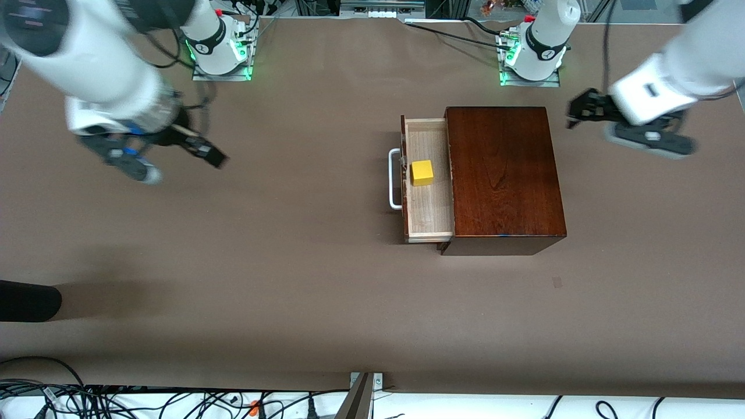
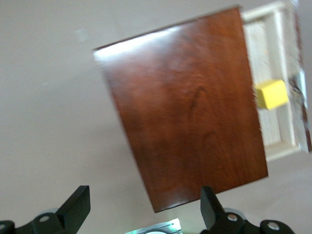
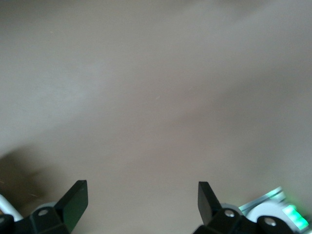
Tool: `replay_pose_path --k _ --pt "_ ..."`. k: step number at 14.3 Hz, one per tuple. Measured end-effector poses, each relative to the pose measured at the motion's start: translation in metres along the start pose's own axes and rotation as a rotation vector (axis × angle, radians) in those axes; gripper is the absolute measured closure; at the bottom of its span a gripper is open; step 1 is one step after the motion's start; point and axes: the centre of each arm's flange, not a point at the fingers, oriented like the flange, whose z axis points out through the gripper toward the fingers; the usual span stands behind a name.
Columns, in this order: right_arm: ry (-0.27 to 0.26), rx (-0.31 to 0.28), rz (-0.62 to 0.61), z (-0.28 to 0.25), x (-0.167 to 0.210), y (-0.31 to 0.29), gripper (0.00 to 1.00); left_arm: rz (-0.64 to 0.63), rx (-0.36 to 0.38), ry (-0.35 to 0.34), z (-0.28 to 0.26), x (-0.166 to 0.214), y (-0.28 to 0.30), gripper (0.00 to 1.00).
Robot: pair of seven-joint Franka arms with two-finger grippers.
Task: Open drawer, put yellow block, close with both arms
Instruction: 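Withdraw the right gripper while the left gripper reaches the drawer front, then push the drawer front into the box with the left gripper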
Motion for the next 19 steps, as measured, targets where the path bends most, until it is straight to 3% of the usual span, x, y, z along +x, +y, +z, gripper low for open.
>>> replay_pose_path --k 5,8,14,17,19 --pt "0.01 -0.006 -0.297 -0.003 0.061 0.137 0.0 0.35 -0.015 -0.079 0.053 0.047 0.096 0.0" --pt "0.03 -0.008 -0.405 -0.005 0.076 0.168 0.0 0.548 -0.007 -0.031 0.078 0.068 0.172 0.0" --pt "0.046 -0.02 -0.445 -0.008 0.078 0.17 0.0 0.994 0.027 0.116 0.157 0.098 0.296 0.0" --pt "0.045 -0.02 -0.446 -0.007 0.077 0.17 0.0 1.173 0.05 0.15 0.21 0.121 0.311 0.0" --pt "0.044 -0.018 -0.446 -0.007 0.077 0.17 0.0 1.227 0.056 0.149 0.247 0.131 0.315 0.0"
